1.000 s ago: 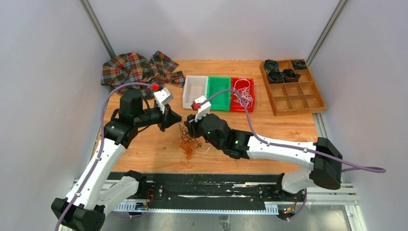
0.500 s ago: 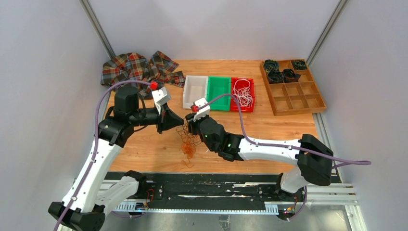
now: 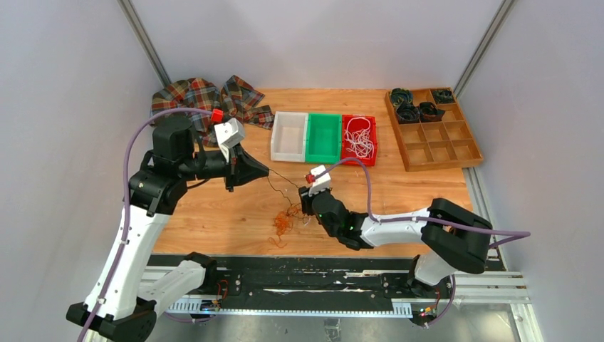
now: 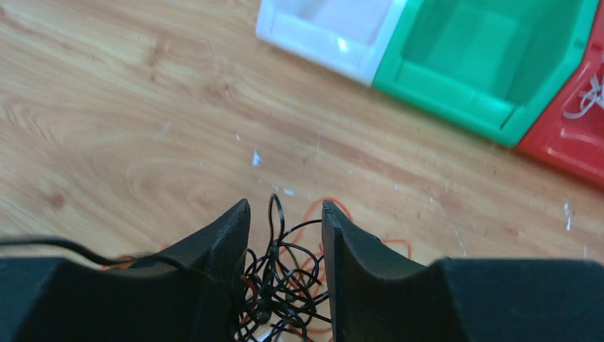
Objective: Untangle the cables
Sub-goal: Untie the cable.
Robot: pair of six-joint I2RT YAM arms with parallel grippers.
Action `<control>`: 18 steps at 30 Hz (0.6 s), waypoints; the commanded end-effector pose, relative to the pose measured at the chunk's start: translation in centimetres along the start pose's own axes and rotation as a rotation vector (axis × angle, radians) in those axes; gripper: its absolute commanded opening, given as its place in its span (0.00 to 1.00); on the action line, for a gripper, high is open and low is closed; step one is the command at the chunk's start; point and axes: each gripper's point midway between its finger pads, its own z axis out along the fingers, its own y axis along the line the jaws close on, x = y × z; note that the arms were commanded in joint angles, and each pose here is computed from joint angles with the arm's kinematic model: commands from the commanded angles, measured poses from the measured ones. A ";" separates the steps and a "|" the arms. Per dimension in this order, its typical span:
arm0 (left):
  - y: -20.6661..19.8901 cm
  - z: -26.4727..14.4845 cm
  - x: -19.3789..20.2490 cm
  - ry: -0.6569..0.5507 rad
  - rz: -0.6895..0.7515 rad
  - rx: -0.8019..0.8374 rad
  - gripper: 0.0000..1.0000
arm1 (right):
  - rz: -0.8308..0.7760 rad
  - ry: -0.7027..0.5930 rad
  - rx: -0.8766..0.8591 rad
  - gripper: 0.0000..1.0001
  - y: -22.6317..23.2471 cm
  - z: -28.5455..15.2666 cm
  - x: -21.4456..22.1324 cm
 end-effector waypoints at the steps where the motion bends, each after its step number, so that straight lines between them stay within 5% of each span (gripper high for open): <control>1: 0.4 -0.7 -1.5 -0.015 0.054 -0.047 0.01 | 0.047 0.018 0.003 0.43 -1.4 -1.0 2.3; 9: 2.5 -2.1 -4.8 -0.054 0.097 -0.203 0.01 | 0.022 0.087 0.027 0.44 -3.9 -3.2 6.2; 18: 8.9 -4.4 -5.9 -0.092 0.064 -0.559 0.01 | 0.014 0.103 0.005 0.51 -5.2 -5.3 7.5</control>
